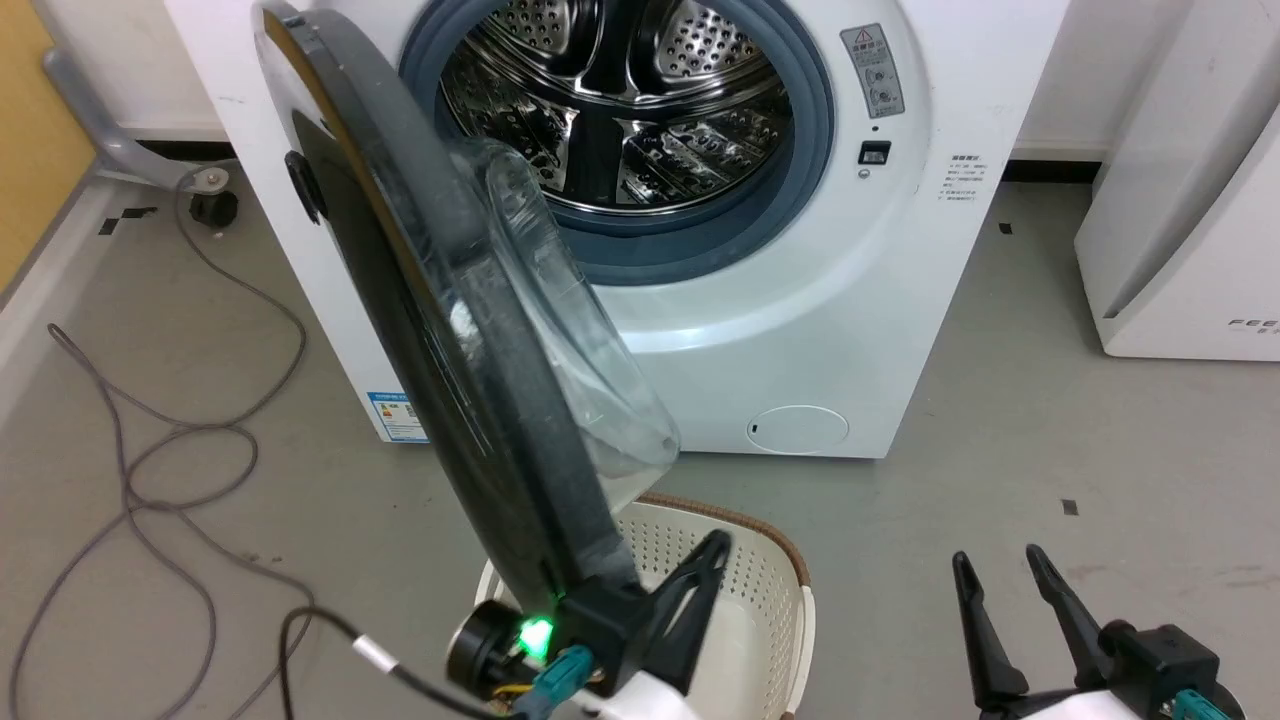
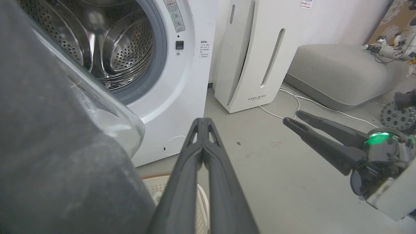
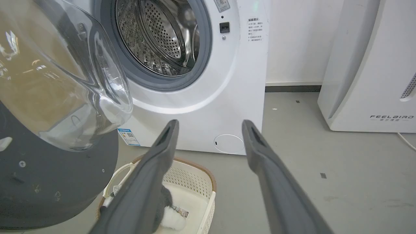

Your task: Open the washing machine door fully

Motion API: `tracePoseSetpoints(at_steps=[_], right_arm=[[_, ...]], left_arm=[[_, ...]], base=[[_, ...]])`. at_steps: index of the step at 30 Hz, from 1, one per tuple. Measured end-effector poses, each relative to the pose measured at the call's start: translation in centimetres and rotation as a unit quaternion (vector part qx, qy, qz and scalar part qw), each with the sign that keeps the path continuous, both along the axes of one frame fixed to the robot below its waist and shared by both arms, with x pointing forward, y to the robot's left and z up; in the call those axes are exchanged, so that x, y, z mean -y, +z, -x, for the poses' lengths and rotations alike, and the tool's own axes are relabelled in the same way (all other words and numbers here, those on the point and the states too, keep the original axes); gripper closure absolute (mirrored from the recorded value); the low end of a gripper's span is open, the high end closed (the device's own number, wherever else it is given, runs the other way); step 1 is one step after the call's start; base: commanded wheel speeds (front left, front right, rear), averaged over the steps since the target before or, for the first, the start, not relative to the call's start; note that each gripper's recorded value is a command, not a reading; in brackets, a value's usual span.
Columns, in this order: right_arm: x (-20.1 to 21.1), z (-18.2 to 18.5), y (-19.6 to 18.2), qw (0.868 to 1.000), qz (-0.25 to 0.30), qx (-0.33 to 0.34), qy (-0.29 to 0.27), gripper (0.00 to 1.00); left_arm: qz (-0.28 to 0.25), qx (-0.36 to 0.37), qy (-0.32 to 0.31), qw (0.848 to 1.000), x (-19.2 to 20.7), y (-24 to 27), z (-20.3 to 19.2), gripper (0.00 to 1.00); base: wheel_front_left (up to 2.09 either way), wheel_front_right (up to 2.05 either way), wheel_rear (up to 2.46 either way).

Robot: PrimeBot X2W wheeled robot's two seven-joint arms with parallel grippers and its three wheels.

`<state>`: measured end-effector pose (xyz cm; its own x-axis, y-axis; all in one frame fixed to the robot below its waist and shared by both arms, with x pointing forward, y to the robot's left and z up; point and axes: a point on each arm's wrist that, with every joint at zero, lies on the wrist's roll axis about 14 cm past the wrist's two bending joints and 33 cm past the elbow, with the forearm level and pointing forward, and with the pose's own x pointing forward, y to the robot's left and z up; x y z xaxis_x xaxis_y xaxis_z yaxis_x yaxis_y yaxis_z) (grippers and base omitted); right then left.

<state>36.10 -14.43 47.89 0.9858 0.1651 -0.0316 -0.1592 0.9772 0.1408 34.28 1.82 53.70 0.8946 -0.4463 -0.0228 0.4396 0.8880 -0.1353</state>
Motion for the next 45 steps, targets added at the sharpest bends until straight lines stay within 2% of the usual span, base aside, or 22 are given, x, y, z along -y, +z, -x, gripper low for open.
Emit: tracePoseSetpoints(at_steps=[11, 21, 29, 37, 38, 39, 40, 45], right_arm=[[-0.9, -0.2, 1.0, 1.000, -0.005, 0.015, 0.013, 0.00], [-2.9, -0.6, 1.3, 0.999, -0.006, 0.018, 0.045, 0.00], [-4.6, -1.1, 1.6, 0.997, 0.006, 0.017, 0.074, 0.00], [-5.9, -1.3, 2.0, 0.996, 0.005, 0.019, 0.092, 0.00], [-5.9, -1.3, 2.0, 0.996, 0.005, 0.019, 0.092, 0.00], [-5.9, -1.3, 2.0, 0.995, 0.005, 0.018, 0.093, 0.00], [-5.9, -1.3, 2.0, 0.995, 0.005, 0.018, 0.093, 0.00], [-5.8, -1.4, 1.6, 0.996, 0.004, 0.012, 0.091, 0.00]], left_arm=[[0.003, -0.002, 0.064, 0.998, -4.2, 0.2, 2.8, 1.00], [-0.007, 0.000, 0.160, 0.987, -9.8, 0.4, 4.6, 1.00], [0.011, 0.048, 0.259, 0.964, -15.0, 2.1, 6.4, 1.00], [-0.018, 0.058, 0.367, 0.928, -22.4, 1.4, 7.5, 1.00], [-0.018, 0.058, 0.367, 0.928, -22.4, 1.4, 7.5, 1.00], [-0.027, 0.058, 0.389, 0.919, -24.2, 1.0, 7.7, 1.00], [-0.027, 0.058, 0.389, 0.919, -24.2, 1.0, 7.7, 1.00], [-0.048, 0.050, 0.436, 0.897, -28.3, -0.1, 8.2, 1.00]], base=[[0.00, 0.00, 0.00], [0.00, 0.00, 0.00], [0.00, 0.00, 0.00], [0.00, 0.00, 0.00], [0.00, 0.00, 0.00], [0.00, 0.00, 0.00], [0.00, 0.00, 0.00], [0.00, 0.00, 0.00]])
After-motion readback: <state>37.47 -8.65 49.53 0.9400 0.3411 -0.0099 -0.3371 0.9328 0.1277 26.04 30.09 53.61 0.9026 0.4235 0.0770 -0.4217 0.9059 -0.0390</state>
